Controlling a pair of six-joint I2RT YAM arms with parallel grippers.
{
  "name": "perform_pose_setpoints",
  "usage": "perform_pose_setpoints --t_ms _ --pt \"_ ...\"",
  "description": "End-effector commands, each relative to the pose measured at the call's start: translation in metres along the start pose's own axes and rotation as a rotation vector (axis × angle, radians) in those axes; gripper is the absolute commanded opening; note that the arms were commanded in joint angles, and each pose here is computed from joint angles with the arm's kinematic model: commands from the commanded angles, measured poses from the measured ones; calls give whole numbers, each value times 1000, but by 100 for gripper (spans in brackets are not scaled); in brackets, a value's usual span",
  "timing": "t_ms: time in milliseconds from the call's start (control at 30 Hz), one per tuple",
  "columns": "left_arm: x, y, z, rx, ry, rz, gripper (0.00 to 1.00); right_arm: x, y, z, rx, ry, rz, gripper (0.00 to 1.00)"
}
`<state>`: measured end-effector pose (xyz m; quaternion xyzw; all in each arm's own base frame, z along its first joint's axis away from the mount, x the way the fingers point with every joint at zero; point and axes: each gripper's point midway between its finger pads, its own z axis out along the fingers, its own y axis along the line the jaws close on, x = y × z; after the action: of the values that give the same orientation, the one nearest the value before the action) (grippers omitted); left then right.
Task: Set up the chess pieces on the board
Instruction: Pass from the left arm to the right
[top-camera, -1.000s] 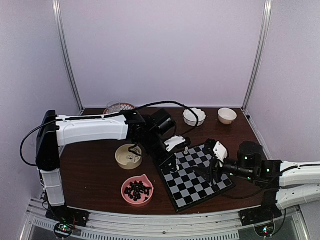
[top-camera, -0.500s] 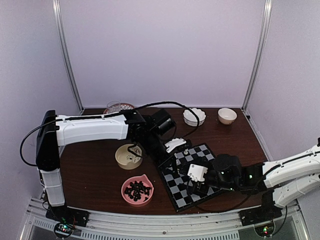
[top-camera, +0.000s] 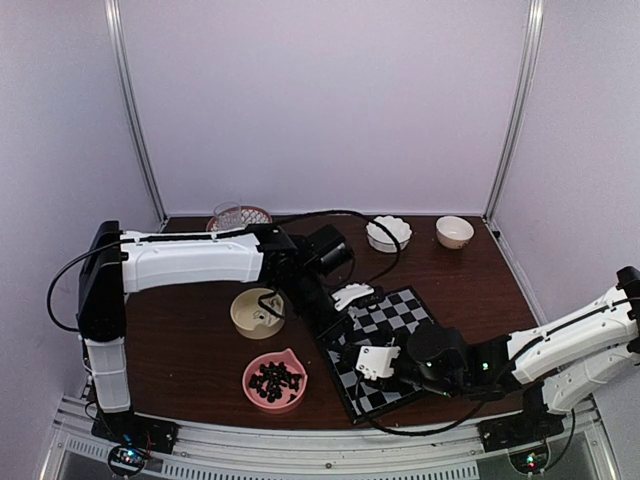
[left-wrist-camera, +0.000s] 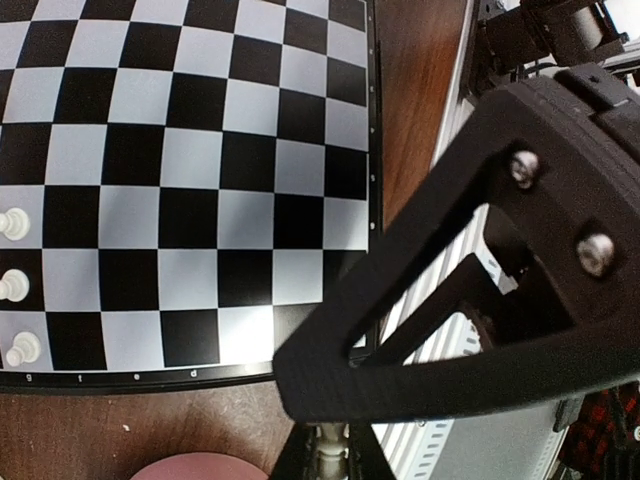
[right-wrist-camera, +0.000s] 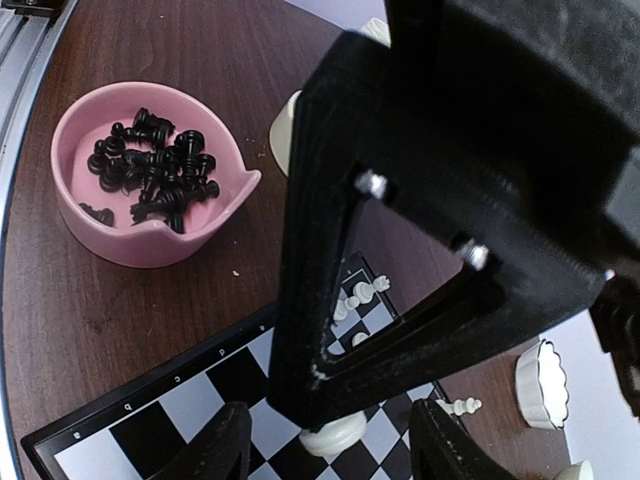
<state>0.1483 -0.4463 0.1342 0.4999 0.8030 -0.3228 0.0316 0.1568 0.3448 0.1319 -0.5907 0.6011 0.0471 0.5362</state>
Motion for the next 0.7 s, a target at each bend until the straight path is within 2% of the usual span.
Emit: perform_pose_setpoints --t_ms 0,167,500,567,667 --pt "-4 -3 7 32 4 6 3 -16 -8 -1 44 -33 -4 53" --pt "-4 -2 8 33 7 4 4 -14 -1 3 23 -18 -22 42" --pt "-2 -4 9 47 11 9 4 -10 7 11 -2 21 -39 31" --pt "-2 -4 9 46 10 11 5 -9 6 11 1 25 -39 24" --pt "-4 -5 7 47 -6 15 8 -8 5 12 7 33 -40 19"
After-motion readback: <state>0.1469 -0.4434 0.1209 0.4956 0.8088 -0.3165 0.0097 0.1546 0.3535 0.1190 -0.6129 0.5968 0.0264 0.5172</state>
